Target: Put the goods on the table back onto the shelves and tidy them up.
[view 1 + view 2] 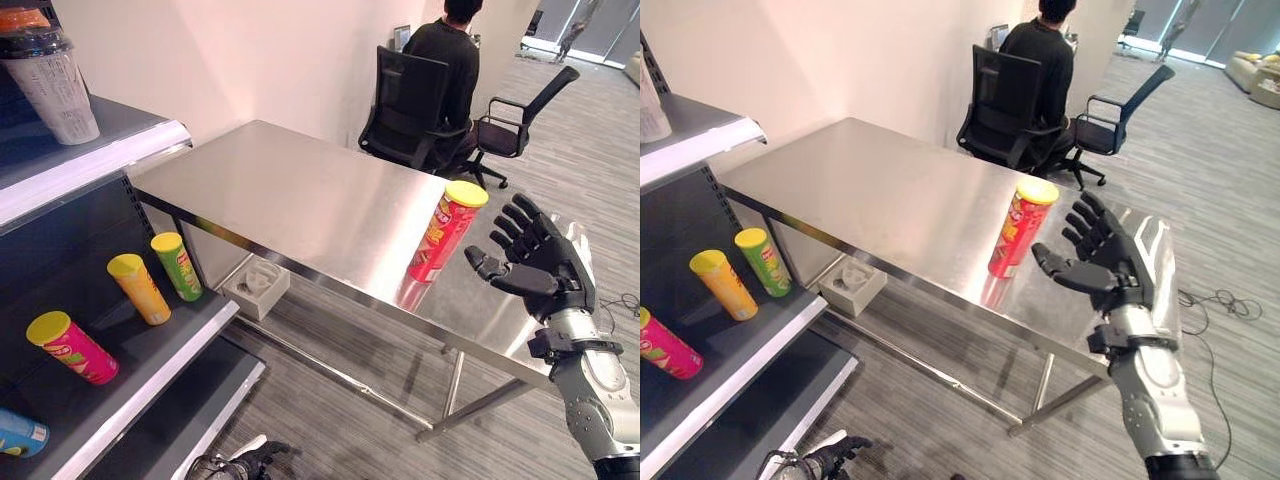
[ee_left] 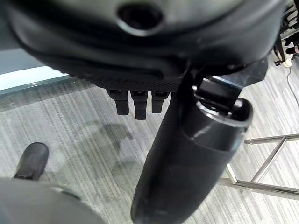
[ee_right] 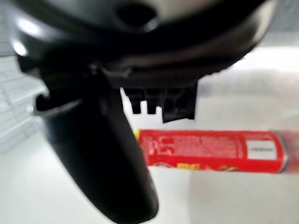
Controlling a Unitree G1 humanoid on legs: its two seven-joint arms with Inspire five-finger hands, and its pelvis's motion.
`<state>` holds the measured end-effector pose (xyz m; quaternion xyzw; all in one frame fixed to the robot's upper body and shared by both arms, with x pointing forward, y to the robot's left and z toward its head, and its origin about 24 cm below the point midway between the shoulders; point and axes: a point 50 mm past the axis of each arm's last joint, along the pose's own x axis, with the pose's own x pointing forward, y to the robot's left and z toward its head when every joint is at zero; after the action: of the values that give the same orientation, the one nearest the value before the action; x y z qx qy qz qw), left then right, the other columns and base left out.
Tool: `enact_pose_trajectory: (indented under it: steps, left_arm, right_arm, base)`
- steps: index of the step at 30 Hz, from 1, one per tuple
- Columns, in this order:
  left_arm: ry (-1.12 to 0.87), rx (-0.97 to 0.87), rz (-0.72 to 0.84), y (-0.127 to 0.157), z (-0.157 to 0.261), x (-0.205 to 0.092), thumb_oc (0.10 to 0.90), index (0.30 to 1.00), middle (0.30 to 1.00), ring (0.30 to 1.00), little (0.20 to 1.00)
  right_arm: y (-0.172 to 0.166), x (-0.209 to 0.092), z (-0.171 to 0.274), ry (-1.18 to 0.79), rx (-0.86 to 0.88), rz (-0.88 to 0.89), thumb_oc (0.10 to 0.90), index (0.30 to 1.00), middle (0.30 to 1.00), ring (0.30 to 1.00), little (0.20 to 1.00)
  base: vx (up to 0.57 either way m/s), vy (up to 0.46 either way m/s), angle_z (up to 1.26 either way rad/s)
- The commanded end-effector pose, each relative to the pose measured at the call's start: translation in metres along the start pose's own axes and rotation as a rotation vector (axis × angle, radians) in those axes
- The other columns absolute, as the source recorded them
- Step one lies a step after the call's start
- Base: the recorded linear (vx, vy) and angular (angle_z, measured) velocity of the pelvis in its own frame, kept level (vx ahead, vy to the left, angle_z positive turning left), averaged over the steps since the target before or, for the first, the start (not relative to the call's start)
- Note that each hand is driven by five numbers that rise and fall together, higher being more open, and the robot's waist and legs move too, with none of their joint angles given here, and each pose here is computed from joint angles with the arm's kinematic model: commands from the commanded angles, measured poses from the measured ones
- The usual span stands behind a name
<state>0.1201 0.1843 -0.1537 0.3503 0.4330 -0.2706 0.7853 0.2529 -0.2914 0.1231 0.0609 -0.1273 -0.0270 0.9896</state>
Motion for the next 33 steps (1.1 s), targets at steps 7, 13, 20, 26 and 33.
enact_pose_trajectory:
  steps: [7,13,20,26,33]
  left_arm:
    - [-0.082,0.000,0.059,0.019,0.026,0.007,0.800,0.900,0.900,0.900,0.900]
    - [-0.064,-0.021,0.056,0.016,0.021,0.006,0.800,0.900,0.900,0.900,0.900]
    - [-0.047,-0.054,0.060,0.014,0.016,0.005,0.800,0.900,0.900,0.900,0.900]
    - [-0.029,-0.076,0.060,0.012,0.011,0.004,0.800,0.900,0.900,0.900,0.900]
    - [-0.014,-0.105,0.070,0.012,0.007,0.004,0.800,0.900,0.900,0.900,0.900]
  right_arm:
    - [-0.004,0.039,0.064,-0.245,-0.044,0.013,0.800,0.900,0.900,0.900,0.900]
    - [-0.003,0.048,0.063,-0.223,-0.050,0.017,0.800,0.900,0.900,0.900,0.900]
    - [0.002,0.057,0.060,-0.199,-0.040,0.028,0.800,0.900,0.900,0.900,0.900]
    - [0.004,0.064,0.060,-0.184,-0.051,0.032,0.800,0.900,0.900,0.900,0.900]
    - [0.005,0.069,0.058,-0.160,-0.064,0.041,0.800,0.900,0.900,0.900,0.900]
  base:
    - [0.00,0.003,0.08]
    - [0.00,0.001,0.02]
    - [0.00,0.007,0.04]
    - [0.00,0.000,0.00]
    - [0.00,0.000,0.00]
